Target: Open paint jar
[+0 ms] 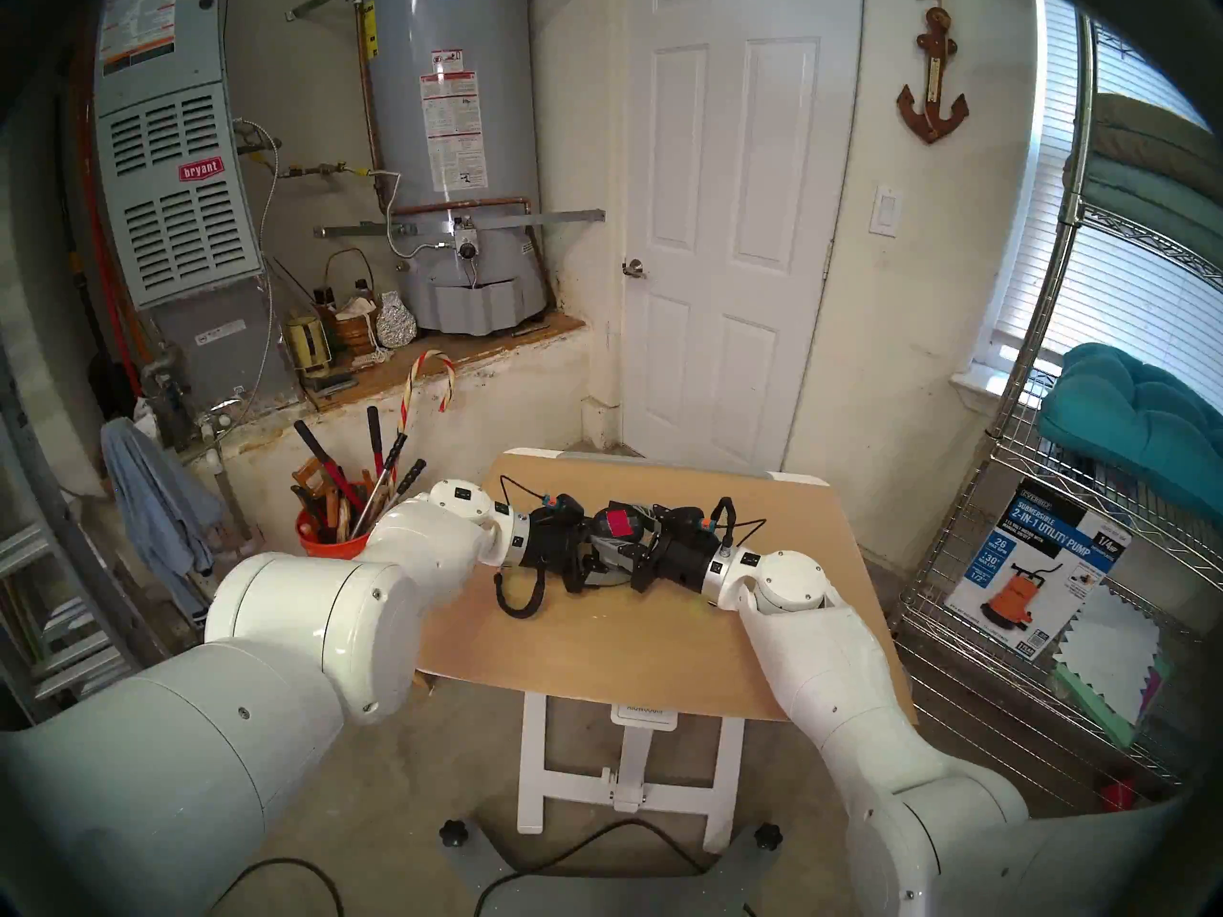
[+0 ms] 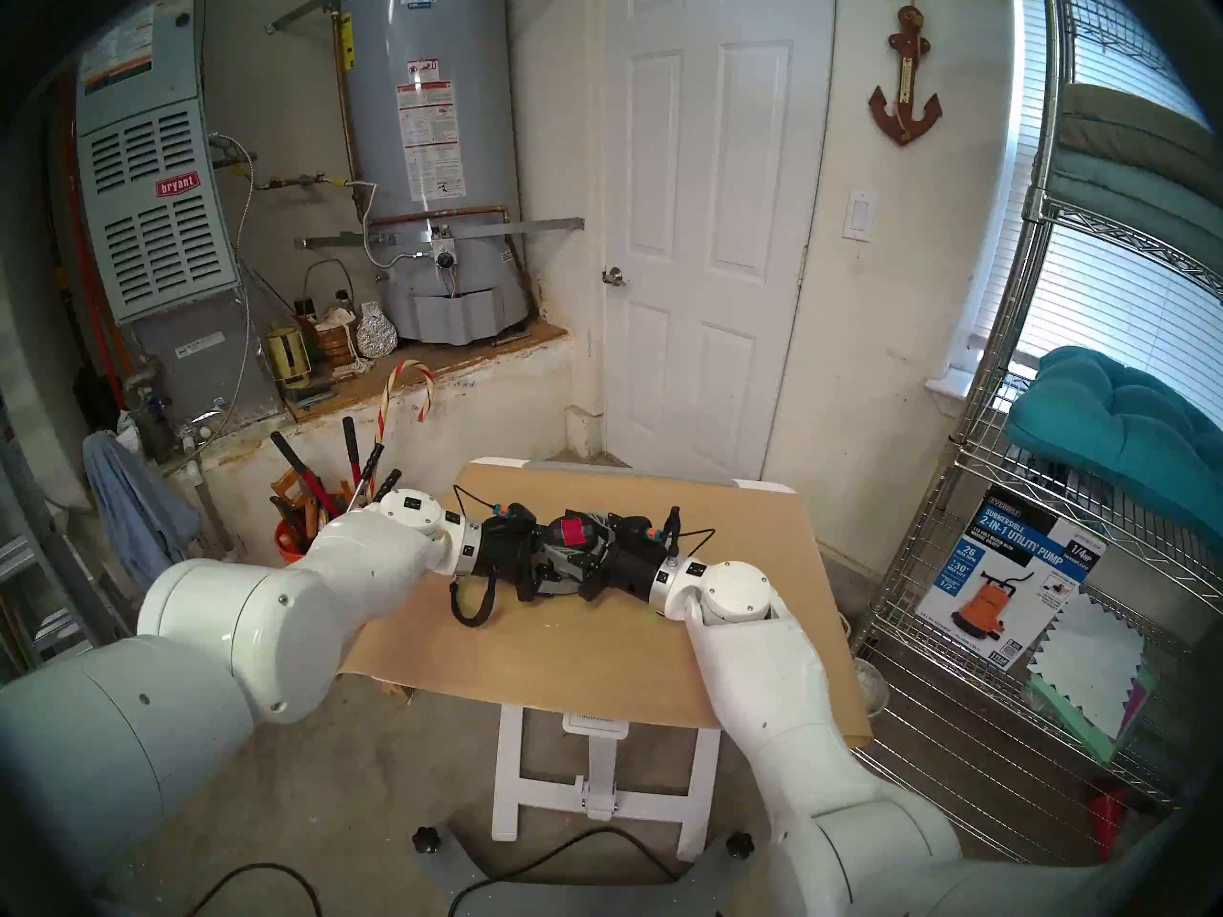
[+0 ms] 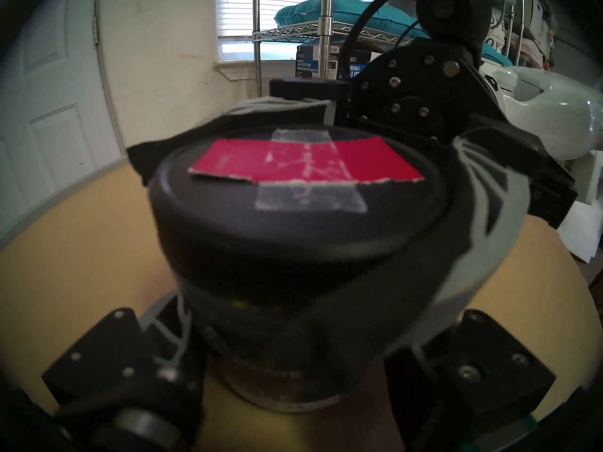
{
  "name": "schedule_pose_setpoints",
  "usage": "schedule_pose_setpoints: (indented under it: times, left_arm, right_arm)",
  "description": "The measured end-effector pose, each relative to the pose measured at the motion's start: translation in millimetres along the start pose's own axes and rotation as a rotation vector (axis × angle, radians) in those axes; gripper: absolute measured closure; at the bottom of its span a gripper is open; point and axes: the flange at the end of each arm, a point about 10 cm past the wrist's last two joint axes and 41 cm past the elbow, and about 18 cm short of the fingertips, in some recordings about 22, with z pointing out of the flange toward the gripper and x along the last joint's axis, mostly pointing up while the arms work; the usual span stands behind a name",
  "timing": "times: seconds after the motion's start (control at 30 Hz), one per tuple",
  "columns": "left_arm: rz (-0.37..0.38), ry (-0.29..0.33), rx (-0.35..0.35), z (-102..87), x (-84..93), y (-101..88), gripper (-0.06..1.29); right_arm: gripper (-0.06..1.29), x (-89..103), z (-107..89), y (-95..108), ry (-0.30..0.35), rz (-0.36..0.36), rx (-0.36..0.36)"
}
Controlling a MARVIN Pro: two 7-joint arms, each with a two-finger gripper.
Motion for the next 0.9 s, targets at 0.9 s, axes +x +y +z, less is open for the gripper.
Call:
schedule_pose_setpoints:
  times: [0.9]
  left_arm:
    - [-0.004, -0.005, -0.055, -2.1, -1.7, 5.1, 0.46]
  right_arm:
    - [0.51, 28.9, 4.1, 32, -0.163, -0.137, 0.370]
